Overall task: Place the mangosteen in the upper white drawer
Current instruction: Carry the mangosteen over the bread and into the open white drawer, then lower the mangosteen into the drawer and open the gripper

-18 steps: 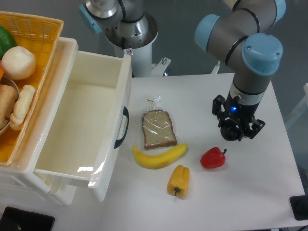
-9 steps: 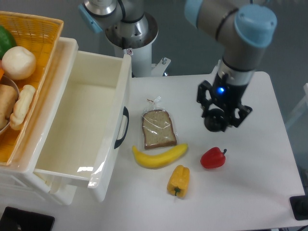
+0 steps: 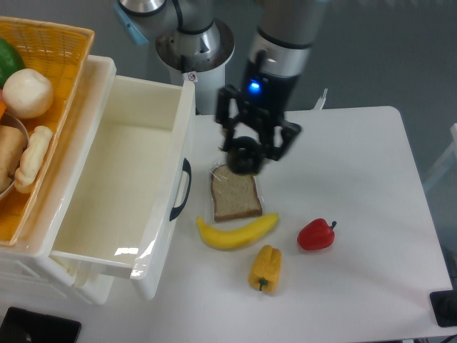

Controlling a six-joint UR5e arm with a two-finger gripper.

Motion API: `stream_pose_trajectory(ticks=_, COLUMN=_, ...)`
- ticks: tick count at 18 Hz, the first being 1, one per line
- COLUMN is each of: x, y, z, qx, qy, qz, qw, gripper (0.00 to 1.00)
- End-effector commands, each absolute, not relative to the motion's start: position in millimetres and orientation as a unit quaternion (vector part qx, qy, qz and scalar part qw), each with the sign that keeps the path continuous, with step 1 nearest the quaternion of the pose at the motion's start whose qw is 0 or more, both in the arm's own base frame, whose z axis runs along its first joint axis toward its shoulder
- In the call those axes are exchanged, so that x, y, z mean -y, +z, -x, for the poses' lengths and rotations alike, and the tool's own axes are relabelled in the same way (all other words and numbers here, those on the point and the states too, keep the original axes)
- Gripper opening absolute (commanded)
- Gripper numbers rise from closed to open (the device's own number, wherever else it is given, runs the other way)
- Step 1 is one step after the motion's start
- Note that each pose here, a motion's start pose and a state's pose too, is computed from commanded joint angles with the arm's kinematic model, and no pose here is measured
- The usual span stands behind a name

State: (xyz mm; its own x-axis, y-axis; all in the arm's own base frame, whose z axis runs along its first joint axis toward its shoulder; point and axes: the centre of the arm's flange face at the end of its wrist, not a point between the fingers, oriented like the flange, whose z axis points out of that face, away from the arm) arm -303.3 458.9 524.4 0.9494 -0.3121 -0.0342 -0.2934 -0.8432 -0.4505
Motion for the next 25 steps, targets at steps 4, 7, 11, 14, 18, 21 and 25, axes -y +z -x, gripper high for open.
stream_pose_trajectory(ticks=4, x=-480.0, y=515.9, z=260.0, qx=-0.198, qy=-0.041, qz=0.952, qw=0.23, gripper=0.01)
stream_pose_trajectory(ticks=7, x=-494.8, y=514.2, z=232.1, qx=-0.228, qy=-0.05, qz=0.945, qw=0.232, gripper=0.01)
stream_pose_trajectory(ticks=11, x=-510.0, y=506.3, z=207.6, qx=-0.252, qy=-0.066, qz=0.937, qw=0.231, gripper=0.03)
stream_pose_trajectory(ticks=14, x=-512.3, y=493.6, z=201.8, qx=-0.271, qy=-0.073, qz=0.932, qw=0.227, gripper=0.03)
stream_pose_trajectory(ticks=18, x=-524.7, y=464.7, z=209.1, qx=-0.286, qy=-0.091, qz=0.929, qw=0.215, gripper=0.04)
stream_pose_trajectory(ticks=21, x=-534.3, y=453.2, z=201.2, qx=-0.301, qy=-0.1, qz=0.925, qw=0.208, gripper=0.06)
stream_pose_trajectory(ticks=25, x=-539.8, y=442.5, z=202.3, qx=-0.306, qy=-0.107, qz=0.924, qw=0.204, gripper=0.2)
